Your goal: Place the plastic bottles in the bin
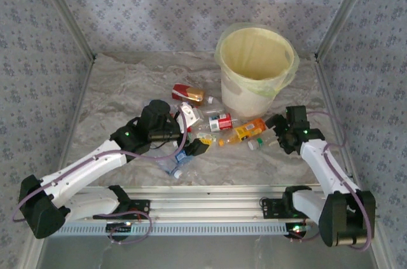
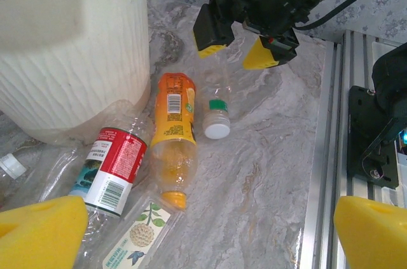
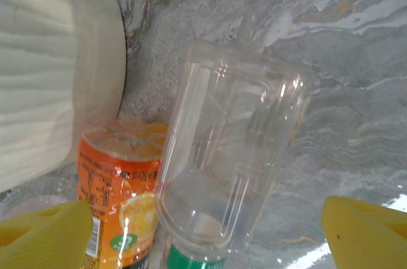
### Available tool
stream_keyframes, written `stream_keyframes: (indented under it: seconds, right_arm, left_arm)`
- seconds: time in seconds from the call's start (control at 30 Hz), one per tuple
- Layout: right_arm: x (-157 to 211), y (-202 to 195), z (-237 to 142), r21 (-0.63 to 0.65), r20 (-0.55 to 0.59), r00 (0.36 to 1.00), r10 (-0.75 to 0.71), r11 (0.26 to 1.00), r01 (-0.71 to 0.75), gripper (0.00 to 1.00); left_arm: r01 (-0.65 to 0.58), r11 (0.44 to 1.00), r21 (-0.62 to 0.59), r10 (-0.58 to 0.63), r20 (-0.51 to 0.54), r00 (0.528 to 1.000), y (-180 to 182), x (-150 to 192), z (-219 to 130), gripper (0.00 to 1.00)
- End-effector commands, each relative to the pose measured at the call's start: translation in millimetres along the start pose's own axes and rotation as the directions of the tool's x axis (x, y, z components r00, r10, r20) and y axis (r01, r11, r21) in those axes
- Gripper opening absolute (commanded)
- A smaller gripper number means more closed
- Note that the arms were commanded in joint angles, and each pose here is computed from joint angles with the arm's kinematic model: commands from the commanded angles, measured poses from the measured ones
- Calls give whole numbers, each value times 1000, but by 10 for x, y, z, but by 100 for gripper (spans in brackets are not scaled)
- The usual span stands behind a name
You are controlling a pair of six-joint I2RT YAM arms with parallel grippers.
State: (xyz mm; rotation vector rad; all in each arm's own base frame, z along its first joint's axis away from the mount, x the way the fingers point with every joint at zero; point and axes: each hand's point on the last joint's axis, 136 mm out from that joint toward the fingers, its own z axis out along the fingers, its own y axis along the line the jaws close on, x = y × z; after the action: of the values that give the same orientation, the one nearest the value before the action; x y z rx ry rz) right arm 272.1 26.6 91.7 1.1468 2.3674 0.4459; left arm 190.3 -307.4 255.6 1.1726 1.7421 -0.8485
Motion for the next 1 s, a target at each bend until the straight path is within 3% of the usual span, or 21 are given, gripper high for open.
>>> stream_keyframes:
  seconds: [0.0, 0.97]
  right_arm:
    - [-54, 1, 94, -21, 7, 999, 44, 999, -44, 94]
    - [46, -212, 680, 47, -54, 993, 102, 994, -99, 80]
  left_arm:
    - [-26, 1000, 2, 26, 15, 1000, -21, -109, -20, 100]
    - [-24, 1000, -1, 24, 4, 1000, -8, -88, 1, 100]
